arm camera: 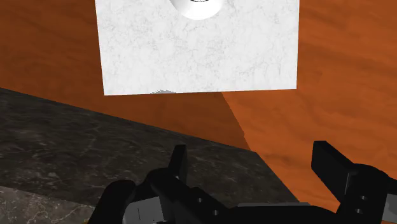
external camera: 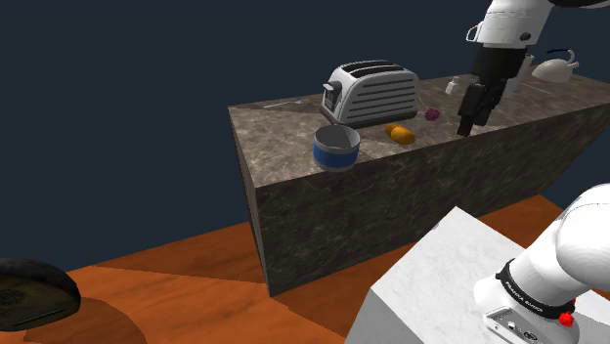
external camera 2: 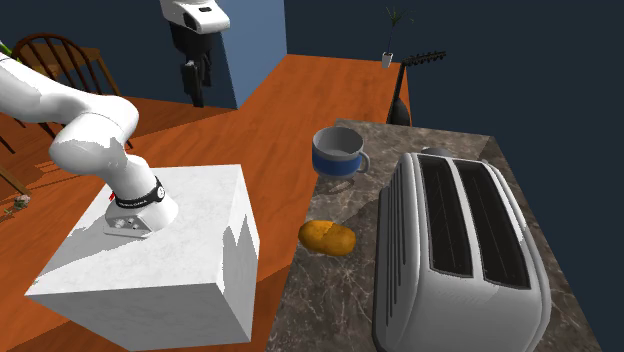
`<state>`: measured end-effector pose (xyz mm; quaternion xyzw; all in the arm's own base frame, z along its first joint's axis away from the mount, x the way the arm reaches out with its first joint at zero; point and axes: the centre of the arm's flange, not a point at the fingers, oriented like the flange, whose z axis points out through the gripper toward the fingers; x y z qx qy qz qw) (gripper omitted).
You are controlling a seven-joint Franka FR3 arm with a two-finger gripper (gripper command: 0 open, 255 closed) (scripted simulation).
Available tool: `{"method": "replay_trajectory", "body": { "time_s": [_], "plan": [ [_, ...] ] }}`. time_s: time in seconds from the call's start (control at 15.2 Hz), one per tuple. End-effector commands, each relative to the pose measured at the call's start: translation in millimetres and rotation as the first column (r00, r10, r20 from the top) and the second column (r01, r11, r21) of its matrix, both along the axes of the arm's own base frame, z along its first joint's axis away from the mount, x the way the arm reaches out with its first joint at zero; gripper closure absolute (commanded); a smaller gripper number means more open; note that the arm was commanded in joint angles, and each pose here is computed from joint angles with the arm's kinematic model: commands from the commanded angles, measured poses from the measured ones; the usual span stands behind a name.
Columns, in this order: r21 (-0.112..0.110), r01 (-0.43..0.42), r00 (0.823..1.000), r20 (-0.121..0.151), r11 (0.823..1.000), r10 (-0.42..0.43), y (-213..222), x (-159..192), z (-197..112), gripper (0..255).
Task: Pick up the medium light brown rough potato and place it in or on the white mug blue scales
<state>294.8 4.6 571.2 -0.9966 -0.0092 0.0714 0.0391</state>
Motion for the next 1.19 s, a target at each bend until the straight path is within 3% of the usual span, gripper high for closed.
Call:
{"method": "replay_trajectory", "body": {
  "time_s": [0.0,0.53,1.12],
  "plan": [
    [0.0,0.0,1.0,0.0,1.0,0.0,0,0,0,0],
    [-0.17,0.045,0.999,0.0,0.984,-0.046,-15,72,-67,0],
    [-0.356,0.094,0.995,0.01,0.93,-0.096,-48,151,-139,0]
  ]
}}
